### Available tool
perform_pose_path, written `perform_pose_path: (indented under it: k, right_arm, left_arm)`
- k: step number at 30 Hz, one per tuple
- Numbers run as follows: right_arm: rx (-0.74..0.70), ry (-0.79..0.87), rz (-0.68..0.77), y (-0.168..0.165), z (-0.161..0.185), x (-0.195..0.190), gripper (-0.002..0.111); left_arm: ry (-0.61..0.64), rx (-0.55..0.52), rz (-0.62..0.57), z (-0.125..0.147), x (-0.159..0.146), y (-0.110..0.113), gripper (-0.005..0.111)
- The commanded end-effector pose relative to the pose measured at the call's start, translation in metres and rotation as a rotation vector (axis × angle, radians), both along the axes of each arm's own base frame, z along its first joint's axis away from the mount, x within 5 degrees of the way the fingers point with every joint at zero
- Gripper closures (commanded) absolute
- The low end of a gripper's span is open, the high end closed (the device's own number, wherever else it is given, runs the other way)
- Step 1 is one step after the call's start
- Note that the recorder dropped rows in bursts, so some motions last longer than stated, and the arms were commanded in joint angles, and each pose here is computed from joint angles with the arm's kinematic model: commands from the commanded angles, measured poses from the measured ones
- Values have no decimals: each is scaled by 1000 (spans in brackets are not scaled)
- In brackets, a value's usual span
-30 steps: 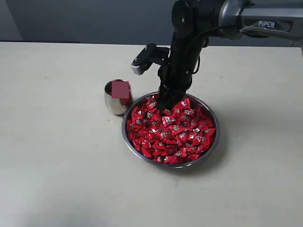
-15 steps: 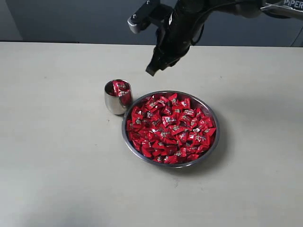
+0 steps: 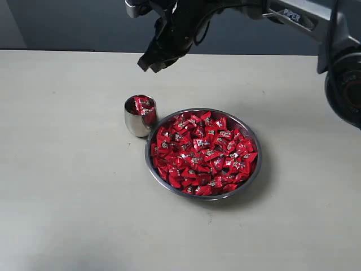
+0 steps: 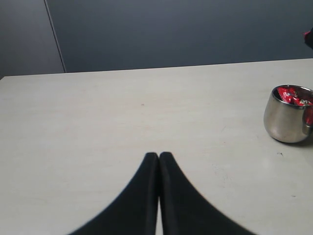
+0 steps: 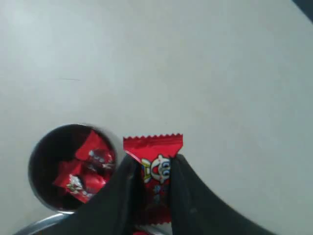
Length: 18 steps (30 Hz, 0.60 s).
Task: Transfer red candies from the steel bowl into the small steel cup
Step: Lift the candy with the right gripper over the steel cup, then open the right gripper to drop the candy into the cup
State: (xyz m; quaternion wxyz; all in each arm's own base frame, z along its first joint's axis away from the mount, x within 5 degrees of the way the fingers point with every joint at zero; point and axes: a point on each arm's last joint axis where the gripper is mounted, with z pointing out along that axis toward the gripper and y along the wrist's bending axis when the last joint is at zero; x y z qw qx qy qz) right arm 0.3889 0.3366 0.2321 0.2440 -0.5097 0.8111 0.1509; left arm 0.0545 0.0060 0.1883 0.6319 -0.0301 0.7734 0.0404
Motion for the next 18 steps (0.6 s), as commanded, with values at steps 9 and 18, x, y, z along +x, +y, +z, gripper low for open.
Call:
perform_pose_path:
  k: [9,18]
  right_arm:
    - [2,114,148,26,-14,-17,109]
    - [-51,120,195,42,-31,-31,109]
  left_arm:
    - [-3,-2,-7,-1,0,0,106]
    - [-3,-2,-7,-1,0,0,106]
